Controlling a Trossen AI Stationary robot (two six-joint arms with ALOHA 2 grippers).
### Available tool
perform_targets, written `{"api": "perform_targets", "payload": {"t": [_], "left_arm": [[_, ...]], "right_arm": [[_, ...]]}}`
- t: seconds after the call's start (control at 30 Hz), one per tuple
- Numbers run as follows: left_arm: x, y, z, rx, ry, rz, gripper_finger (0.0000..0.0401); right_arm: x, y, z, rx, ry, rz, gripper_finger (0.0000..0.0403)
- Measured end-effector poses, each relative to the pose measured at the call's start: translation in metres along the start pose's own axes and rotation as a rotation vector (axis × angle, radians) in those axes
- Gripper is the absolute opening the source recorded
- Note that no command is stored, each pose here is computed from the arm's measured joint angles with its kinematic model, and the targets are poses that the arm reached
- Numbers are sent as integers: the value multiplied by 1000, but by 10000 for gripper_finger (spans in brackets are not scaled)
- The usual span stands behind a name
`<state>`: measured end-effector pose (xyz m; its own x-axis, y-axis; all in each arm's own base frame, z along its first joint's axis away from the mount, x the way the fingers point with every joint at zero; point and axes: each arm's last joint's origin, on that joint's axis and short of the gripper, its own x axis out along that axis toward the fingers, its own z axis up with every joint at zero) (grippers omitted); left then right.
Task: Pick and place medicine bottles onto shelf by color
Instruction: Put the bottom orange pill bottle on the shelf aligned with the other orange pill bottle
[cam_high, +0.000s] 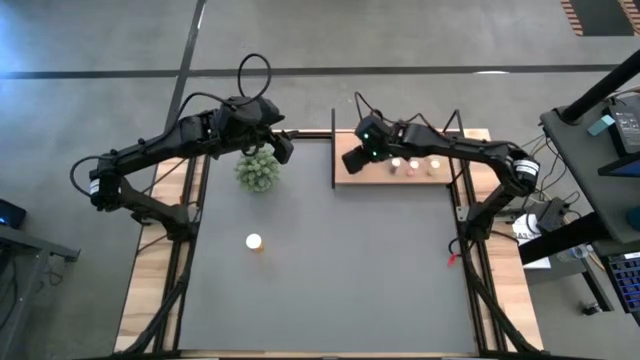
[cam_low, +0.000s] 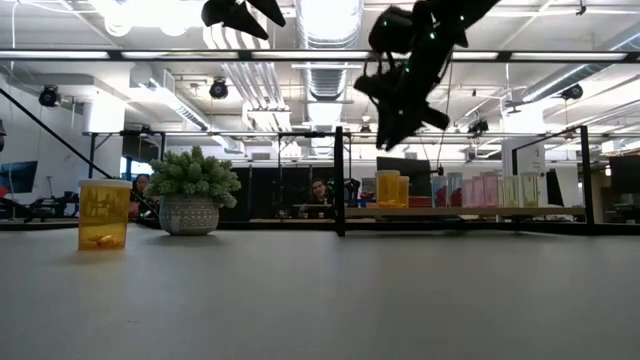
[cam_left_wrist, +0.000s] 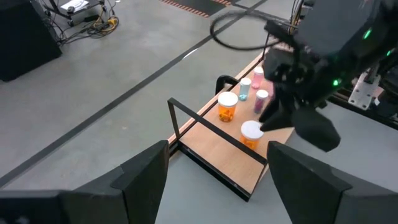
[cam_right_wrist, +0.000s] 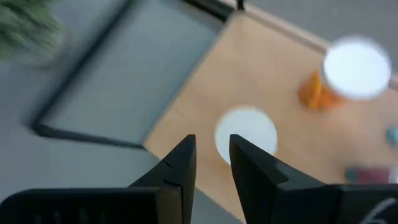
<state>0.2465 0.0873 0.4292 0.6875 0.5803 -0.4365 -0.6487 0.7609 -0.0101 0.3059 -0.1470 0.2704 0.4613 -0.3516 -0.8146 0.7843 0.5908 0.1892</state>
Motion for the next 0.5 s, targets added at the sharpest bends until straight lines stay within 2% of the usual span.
{"api": "perform_targets", "payload": {"t": [0.17,0.4,0.5], "left_arm": [[0,0,0,1,1,0,255],[0,0,-1,21,6,1,255],[0,0,-1,27,6,1,255]], "right_arm": [[-5,6,12,-53,-44,23,84],[31,4,1,-82,53,-27,71],[37,6,4,-96,59,-30,71]]}}
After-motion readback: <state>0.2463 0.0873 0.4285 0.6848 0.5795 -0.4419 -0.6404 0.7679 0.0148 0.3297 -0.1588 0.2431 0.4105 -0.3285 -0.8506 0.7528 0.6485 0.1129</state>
